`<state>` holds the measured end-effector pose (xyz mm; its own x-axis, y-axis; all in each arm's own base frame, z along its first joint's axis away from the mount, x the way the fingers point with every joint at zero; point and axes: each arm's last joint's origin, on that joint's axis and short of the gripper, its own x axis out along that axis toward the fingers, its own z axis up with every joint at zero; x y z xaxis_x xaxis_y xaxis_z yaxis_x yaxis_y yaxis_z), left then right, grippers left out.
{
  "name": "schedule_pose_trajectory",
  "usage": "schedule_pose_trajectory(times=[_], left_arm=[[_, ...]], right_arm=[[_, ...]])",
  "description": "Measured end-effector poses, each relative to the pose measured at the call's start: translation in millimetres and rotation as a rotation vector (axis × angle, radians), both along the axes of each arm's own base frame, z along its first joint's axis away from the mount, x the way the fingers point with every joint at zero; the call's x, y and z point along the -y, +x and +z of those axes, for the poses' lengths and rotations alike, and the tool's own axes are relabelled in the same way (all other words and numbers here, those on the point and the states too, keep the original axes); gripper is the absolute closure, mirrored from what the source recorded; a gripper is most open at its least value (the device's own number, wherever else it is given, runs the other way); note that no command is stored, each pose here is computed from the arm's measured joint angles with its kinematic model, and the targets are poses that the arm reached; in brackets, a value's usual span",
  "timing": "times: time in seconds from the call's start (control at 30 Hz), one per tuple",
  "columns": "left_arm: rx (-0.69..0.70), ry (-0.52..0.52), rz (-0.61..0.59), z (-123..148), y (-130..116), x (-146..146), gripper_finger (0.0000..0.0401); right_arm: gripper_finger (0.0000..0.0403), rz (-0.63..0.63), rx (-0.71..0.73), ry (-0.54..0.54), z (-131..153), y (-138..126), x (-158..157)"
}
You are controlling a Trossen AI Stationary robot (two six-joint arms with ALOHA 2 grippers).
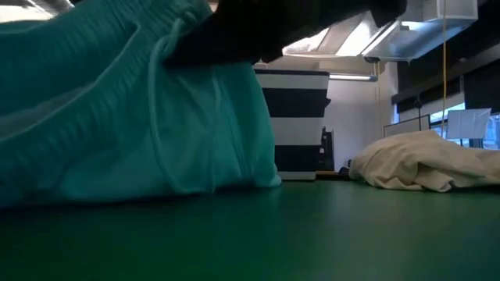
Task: Fold laundry
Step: Fold the blue shorts
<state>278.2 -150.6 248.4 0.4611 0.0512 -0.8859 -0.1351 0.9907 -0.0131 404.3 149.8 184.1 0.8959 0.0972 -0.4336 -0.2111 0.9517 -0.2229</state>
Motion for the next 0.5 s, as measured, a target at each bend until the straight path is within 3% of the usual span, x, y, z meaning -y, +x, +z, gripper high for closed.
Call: schedule_pose_trajectory(times=[0.23,0.4,0.5], left_arm=[[-0.062,-0.034,0.017,-2,-8,5,0.0119],[-0.147,-0.084,0.046,-4,-17,10,0.0119],[-0.177,-0.107,0.058,-5,-21,13,0.0119]], right_arm=[[0.0391,-0.02,-0.001,-0.006,-1,1,2],[0.0376,-0.068,-0.003,0.054,0,4,10],[0.0386,-0.094,-0.005,0.077,0,6,17]])
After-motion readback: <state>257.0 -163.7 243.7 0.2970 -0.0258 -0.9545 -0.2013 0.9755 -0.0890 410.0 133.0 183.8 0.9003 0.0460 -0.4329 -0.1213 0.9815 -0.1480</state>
